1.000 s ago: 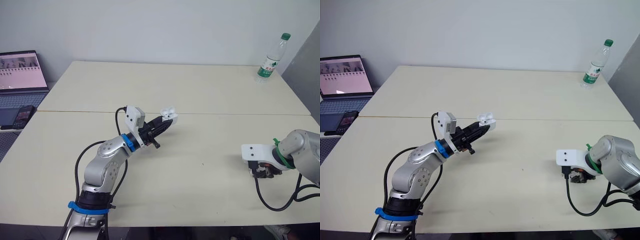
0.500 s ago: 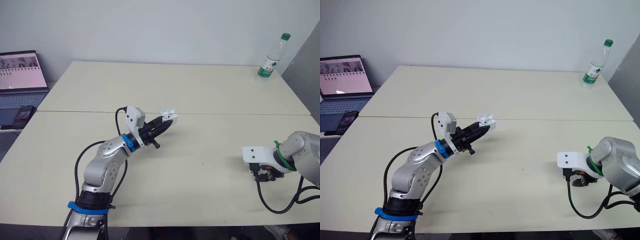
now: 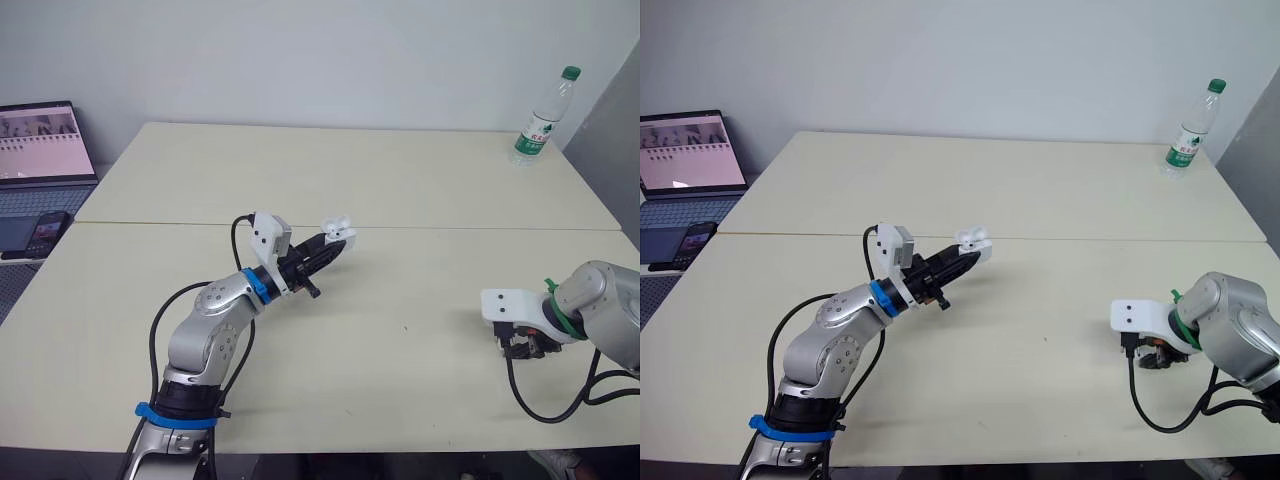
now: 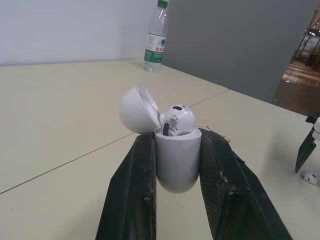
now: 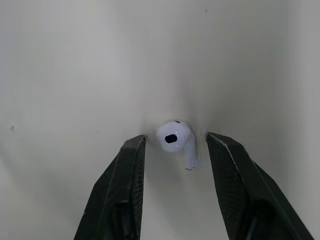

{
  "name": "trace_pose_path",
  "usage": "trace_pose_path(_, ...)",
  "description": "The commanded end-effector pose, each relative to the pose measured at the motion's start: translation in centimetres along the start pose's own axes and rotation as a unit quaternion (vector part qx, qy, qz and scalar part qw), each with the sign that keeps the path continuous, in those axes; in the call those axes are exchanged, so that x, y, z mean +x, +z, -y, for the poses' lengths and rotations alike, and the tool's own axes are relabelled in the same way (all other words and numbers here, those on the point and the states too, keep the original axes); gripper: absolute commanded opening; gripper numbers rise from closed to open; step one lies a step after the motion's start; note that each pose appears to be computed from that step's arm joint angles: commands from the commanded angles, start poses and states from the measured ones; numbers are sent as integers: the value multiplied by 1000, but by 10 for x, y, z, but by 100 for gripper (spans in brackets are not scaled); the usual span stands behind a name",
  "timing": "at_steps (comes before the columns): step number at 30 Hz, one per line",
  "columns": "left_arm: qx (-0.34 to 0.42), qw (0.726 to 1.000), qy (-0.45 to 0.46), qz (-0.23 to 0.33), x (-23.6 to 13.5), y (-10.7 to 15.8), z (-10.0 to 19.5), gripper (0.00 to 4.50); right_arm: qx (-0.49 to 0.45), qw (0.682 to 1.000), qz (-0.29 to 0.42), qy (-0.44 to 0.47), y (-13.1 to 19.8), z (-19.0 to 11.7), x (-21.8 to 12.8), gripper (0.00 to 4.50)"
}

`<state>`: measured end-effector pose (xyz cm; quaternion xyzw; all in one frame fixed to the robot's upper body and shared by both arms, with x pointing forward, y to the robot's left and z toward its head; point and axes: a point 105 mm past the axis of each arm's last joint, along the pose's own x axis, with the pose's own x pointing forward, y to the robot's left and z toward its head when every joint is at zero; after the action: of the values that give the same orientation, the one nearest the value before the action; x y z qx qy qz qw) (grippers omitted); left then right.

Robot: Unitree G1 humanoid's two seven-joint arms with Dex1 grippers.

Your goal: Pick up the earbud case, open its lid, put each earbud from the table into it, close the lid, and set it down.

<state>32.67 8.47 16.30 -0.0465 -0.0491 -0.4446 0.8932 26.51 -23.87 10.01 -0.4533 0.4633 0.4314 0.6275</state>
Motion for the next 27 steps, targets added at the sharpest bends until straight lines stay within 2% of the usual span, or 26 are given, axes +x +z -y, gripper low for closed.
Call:
trace_pose_path(1, 19, 1000, -9, 16, 1, 10, 5, 78, -8, 1000, 7, -22, 5, 6, -10, 195)
trace_pose_path(9, 18, 1000, -8, 15, 0, 10, 5, 78, -10, 1000, 8, -18, 6, 5, -9, 195)
trace_pose_path(12, 18, 1000, -8, 15, 0, 10, 5, 78, -11, 1000, 8, -16, 6, 4, -9, 134)
trace_pose_path(15, 17, 1000, -9, 14, 0, 9, 6, 78, -11, 1000, 9, -16, 6, 4, -9, 39)
trace_pose_path(27, 17, 1000, -11, 13, 1, 9, 6, 78, -6, 999, 24, -33, 10, 6, -13, 40)
